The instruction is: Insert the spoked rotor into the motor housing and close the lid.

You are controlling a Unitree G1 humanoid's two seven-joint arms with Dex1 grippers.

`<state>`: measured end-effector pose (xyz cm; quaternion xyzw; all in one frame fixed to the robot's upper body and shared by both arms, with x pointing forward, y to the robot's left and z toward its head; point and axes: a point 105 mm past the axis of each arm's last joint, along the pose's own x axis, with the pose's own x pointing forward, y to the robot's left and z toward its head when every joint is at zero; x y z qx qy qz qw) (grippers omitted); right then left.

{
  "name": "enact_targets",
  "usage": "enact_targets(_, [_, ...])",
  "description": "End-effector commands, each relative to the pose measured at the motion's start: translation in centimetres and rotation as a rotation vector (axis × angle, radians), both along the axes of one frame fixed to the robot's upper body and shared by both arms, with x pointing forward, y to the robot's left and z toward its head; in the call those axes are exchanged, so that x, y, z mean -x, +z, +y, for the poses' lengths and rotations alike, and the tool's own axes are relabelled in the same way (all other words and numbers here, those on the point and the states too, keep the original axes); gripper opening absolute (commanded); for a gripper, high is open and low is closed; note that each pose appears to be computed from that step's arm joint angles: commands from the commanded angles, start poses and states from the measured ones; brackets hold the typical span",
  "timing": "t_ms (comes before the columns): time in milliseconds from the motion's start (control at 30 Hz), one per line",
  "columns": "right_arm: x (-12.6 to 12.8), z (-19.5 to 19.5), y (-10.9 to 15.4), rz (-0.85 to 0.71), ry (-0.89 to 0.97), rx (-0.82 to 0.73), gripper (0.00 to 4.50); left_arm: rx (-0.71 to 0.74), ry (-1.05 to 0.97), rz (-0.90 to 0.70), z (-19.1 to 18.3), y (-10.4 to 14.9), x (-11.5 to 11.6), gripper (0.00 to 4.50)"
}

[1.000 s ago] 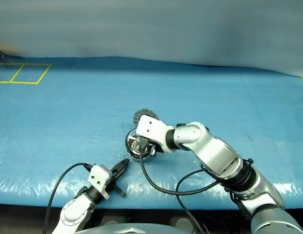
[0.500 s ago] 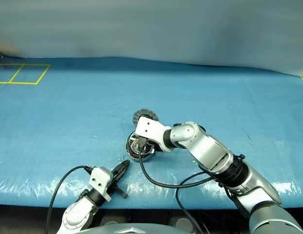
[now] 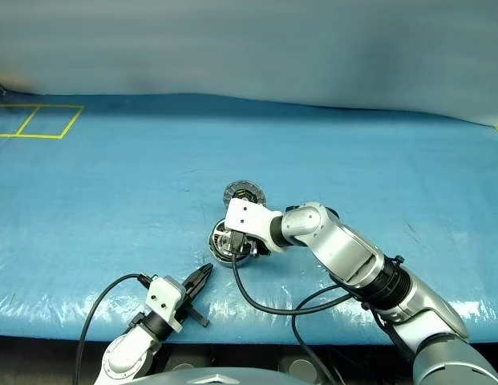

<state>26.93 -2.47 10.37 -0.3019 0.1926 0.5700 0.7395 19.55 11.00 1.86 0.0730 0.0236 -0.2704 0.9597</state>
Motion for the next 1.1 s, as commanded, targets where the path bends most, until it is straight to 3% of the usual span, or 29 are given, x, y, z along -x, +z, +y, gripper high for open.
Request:
enact_targets(33, [-0.4, 0.3, 1.0, -0.058, -0.002, -0.022, 3.55, 0.006, -0.004, -0.021, -0.2, 0.3, -0.1, 0.0])
enact_targets(67, [-0.4, 0.3, 1.1, -0.061, -0.004, -0.023, 3.89, 0.005, -0.005, -0.021, -0.2, 0.2, -0.1, 0.0])
enact_targets(300, [-0.6, 0.4, 2.3, -0.062, -0.036, -0.071, 3.89, 0.001, -0.012, -0.026, -0.2, 0.3, -0.2, 0.0])
enact_targets(700, [-1.5, 0.9, 0.8, -0.025, -0.219, -0.155, 0.05, 0.002, -0.031, -0.026, -0.5, 0.6, -0.5, 0.0])
enact_targets(1100, [-1.6, -0.4, -3.2, 0.037, -0.345, -0.094, 0.02, -0.001, -0.035, -0.023, -0.7, 0.9, -0.5, 0.0])
